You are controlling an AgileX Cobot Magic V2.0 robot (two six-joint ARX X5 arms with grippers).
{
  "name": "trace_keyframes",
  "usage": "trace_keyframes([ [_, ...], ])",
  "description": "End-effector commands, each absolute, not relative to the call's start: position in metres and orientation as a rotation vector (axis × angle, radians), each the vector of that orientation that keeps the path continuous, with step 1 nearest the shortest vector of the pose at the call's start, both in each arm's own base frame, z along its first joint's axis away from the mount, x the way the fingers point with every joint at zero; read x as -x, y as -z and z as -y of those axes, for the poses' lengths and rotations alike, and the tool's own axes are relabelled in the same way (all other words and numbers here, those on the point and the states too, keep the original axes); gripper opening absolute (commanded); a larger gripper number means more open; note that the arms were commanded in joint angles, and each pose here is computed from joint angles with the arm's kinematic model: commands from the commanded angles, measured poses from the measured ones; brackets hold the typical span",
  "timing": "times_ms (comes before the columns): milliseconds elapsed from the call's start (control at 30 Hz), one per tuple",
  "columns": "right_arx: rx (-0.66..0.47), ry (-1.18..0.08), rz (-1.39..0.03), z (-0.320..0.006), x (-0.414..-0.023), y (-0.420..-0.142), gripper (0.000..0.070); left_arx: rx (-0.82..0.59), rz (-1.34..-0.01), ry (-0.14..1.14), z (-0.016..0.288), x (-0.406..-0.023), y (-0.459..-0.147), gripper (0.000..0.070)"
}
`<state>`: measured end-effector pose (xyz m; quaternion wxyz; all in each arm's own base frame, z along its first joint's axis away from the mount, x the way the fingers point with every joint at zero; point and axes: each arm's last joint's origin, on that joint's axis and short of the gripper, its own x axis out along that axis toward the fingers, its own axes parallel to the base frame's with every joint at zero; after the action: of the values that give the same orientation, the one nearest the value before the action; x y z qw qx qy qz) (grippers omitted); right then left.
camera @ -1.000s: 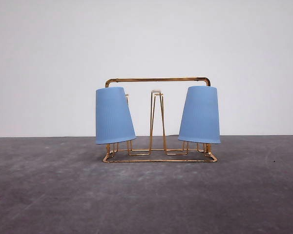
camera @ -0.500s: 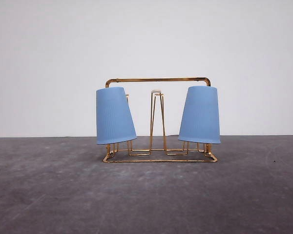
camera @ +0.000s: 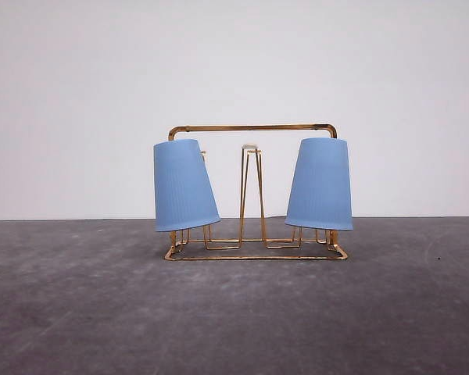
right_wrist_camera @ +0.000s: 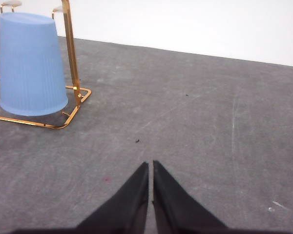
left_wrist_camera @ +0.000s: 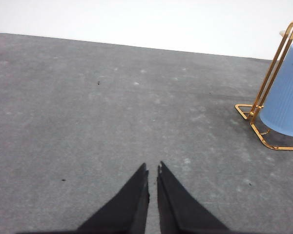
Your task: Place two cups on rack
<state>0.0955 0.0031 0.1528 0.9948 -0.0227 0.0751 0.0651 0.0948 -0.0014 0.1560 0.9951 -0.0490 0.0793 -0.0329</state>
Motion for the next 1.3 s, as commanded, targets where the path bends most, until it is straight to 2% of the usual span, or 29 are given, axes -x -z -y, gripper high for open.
trace_keyframes([
  [0,0.056,-0.128,-0.144,-0.0031,-0.0959,-0.1523,0.0014,0.099,-0.178,0.067,0.0015,-0.0954,-0.1506,0.0015],
  [1267,0.056,-0.128,-0.144,-0.0031,-0.0959,-0.1523,0.0014,0.099,-0.178,0.067,0.0015,-0.0954,-0.1506,0.0015],
])
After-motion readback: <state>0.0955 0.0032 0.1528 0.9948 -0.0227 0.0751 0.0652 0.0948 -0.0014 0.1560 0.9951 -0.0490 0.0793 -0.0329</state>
